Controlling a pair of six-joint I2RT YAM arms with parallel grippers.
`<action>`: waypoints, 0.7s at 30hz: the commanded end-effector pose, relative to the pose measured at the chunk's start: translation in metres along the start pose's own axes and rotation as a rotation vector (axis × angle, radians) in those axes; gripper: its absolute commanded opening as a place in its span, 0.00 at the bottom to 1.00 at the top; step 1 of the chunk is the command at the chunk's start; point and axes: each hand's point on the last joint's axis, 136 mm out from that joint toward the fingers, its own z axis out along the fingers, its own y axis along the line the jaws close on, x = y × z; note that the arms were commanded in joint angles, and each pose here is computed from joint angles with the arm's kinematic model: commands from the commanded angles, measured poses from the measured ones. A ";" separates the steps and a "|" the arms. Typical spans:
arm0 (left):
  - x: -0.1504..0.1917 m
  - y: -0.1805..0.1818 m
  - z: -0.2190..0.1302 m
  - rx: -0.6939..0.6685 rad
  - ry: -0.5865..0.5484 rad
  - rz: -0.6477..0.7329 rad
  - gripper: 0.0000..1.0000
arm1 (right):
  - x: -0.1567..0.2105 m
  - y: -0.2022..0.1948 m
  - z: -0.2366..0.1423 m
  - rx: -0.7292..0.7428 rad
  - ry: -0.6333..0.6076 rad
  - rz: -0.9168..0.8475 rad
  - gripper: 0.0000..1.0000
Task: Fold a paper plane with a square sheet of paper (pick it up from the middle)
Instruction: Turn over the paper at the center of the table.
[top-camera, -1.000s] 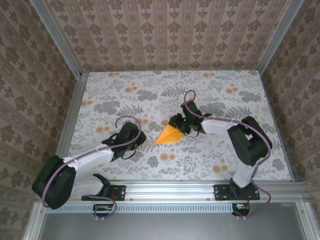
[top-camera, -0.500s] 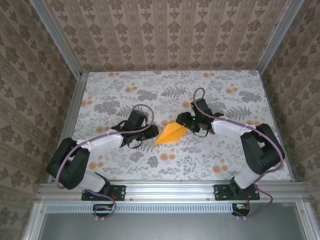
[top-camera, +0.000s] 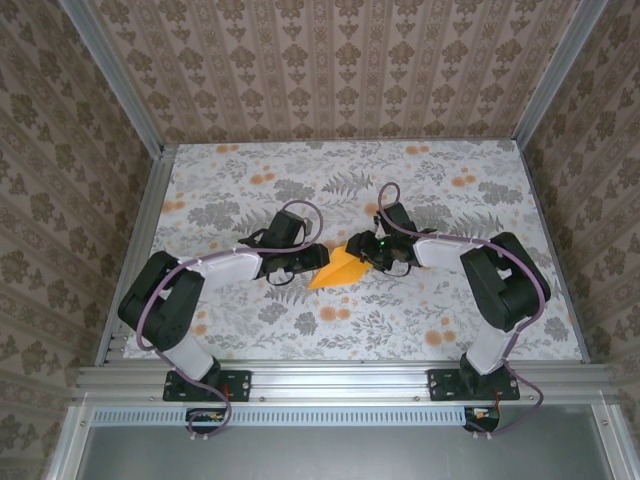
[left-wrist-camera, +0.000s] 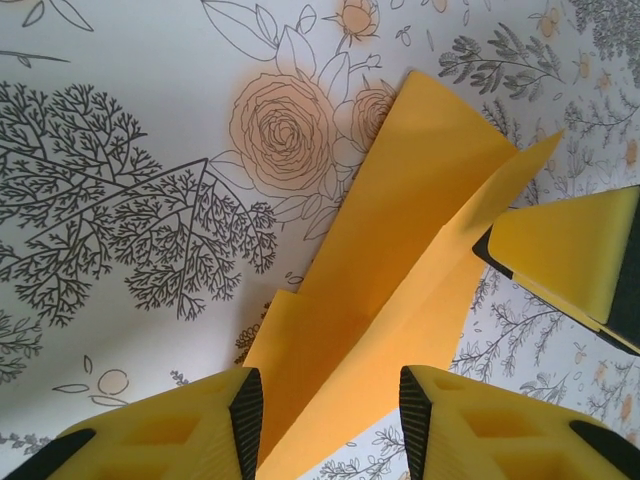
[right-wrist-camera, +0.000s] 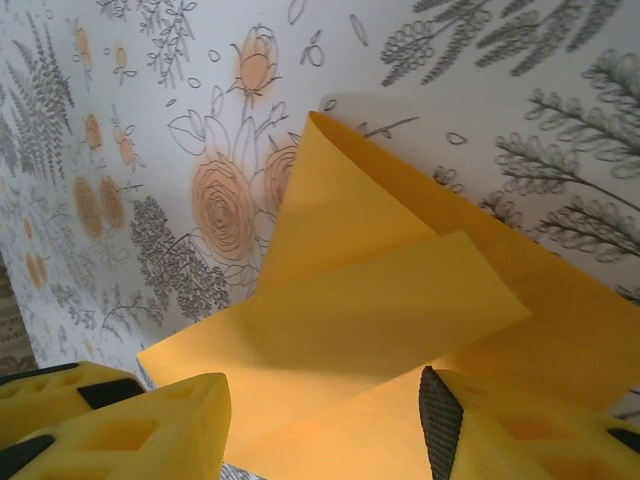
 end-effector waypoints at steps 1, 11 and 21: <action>-0.007 0.001 0.002 -0.001 -0.004 -0.006 0.43 | 0.000 0.008 0.006 -0.060 0.021 -0.002 0.54; -0.008 0.012 0.003 0.009 -0.001 -0.071 0.43 | 0.002 0.016 0.022 -0.174 0.036 0.009 0.44; -0.007 0.025 -0.011 0.028 -0.011 -0.134 0.47 | -0.001 0.032 0.021 -0.271 0.020 -0.011 0.11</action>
